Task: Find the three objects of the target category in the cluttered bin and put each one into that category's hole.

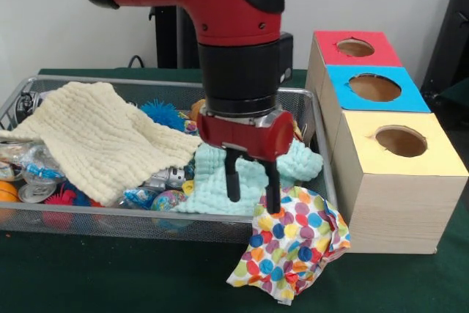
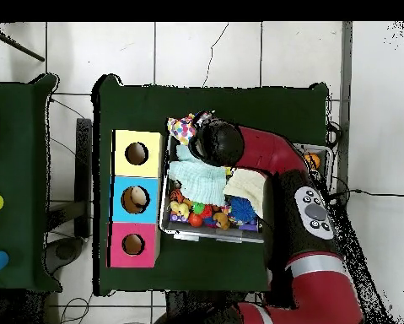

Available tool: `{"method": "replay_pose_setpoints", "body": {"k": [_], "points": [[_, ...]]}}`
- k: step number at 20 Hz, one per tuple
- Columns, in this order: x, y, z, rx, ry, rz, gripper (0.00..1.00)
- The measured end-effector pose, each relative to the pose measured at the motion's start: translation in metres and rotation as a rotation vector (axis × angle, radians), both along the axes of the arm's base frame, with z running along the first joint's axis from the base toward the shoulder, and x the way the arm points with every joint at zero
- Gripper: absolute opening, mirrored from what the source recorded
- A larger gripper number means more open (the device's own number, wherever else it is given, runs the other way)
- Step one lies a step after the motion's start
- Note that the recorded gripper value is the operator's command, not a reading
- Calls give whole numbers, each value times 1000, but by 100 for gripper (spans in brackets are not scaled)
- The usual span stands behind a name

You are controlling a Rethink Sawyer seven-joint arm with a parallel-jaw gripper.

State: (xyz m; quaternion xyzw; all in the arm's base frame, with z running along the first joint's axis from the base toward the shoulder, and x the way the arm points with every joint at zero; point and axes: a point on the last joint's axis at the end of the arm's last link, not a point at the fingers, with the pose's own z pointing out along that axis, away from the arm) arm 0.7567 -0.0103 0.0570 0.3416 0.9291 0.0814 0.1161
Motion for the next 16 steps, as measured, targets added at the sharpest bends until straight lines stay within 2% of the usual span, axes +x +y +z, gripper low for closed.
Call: {"method": "replay_pose_setpoints", "body": {"k": [1, 3, 4, 6, 8, 11, 16], "points": [[4, 14, 6, -7, -13, 24, 100], [6, 26, 9, -13, -21, 43, 100], [11, 46, 12, -21, -34, 73, 100], [13, 59, 14, -24, -41, 93, 100], [14, 91, 16, -27, -52, 137, 100], [10, 132, 13, -31, -55, 195, 100], [-1, 166, -3, -69, -63, 263, 100]]}}
